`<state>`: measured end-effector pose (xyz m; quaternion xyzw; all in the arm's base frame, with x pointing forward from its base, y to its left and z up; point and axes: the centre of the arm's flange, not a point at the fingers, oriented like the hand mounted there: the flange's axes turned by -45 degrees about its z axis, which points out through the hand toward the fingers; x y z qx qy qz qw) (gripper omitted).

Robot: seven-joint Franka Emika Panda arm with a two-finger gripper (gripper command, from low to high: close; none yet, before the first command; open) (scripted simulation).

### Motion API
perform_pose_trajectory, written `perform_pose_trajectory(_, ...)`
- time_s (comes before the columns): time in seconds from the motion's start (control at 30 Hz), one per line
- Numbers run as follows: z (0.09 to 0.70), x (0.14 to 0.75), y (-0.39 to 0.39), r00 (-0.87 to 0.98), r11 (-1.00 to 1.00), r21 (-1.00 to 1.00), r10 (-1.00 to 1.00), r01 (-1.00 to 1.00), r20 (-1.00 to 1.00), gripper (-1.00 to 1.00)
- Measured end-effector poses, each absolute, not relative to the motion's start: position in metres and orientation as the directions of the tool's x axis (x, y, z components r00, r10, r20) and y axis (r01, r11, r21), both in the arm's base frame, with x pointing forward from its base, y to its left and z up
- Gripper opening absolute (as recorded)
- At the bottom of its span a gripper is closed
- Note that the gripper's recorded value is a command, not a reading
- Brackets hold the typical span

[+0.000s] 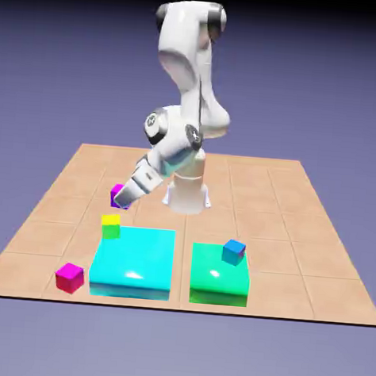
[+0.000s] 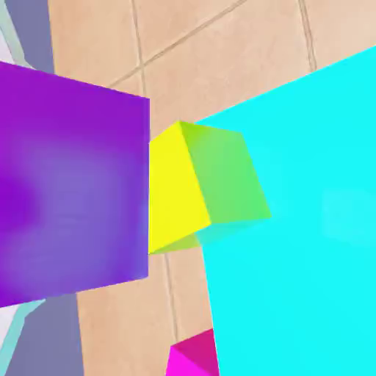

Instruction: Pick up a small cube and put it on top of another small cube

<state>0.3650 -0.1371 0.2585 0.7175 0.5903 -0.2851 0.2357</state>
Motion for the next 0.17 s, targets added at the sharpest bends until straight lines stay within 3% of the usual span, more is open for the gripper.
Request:
perform_pose_trajectory(0.03, 0.247, 0.363, -0.144, 0.14, -0.193, 0.001, 0.713, 0.981, -0.687, -1.0)
perform_pose_trajectory(0.07, 0.236, 0.358, -0.155, 0.148, -0.204, -0.001, 0.714, 0.979, -0.685, 1.0)
perform_pose_trajectory(0.17, 0.247, 0.364, -0.142, 0.137, -0.187, 0.002, 0.714, 0.982, -0.687, 1.0)
